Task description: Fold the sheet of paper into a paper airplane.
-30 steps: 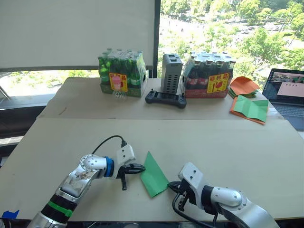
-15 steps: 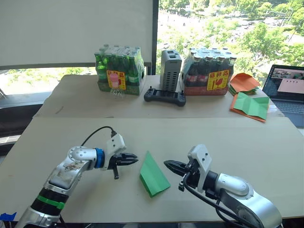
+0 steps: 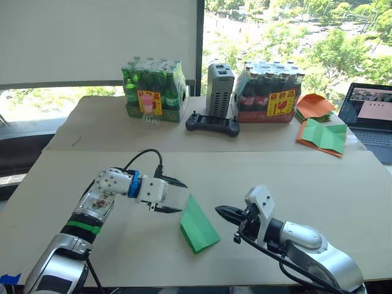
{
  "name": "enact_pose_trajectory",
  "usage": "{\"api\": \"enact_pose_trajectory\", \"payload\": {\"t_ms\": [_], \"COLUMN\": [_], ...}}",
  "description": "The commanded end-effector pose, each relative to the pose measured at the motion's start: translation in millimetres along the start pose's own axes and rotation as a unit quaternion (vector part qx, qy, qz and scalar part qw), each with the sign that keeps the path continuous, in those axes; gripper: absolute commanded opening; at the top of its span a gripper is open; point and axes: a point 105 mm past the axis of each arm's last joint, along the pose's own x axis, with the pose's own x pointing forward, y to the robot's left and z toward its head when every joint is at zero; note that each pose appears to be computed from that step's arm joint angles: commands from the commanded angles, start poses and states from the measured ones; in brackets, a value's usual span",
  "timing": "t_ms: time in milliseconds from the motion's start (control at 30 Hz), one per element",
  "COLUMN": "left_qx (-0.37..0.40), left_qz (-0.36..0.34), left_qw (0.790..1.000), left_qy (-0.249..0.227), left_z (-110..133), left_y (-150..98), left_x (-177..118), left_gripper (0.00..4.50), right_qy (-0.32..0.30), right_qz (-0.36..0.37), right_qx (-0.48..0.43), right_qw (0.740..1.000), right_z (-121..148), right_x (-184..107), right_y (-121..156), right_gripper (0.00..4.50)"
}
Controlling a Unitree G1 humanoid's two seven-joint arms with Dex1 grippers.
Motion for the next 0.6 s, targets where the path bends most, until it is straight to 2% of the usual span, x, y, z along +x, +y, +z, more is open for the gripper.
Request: {"api": "enact_pose_trajectory", "payload": {"t_ms": [33,267,600], "left_qx": [0.026,0.055,0.084], "left_qz": [-0.030,-0.048,-0.068], "left_qw": [0.999,0.997,0.994], "left_qy": [-0.001,-0.006,-0.033], "left_z": [-3,1,8], "left_y": [-4,7,-2], "left_x": [-1,-6,10], "left_gripper": [3.56,3.56,3.56], "right_qy": [-0.023,-0.014,-0.012], "right_qz": [-0.012,-0.018,-0.024], "right_qx": [-0.024,-0.027,-0.018], "right_qw": [0.999,0.999,0.999], "right_z": [13,10,7], "right_x": [-3,-5,-6], "right_y": [-5,-6,-3], "right_gripper": [0.00,0.00,0.00]}}
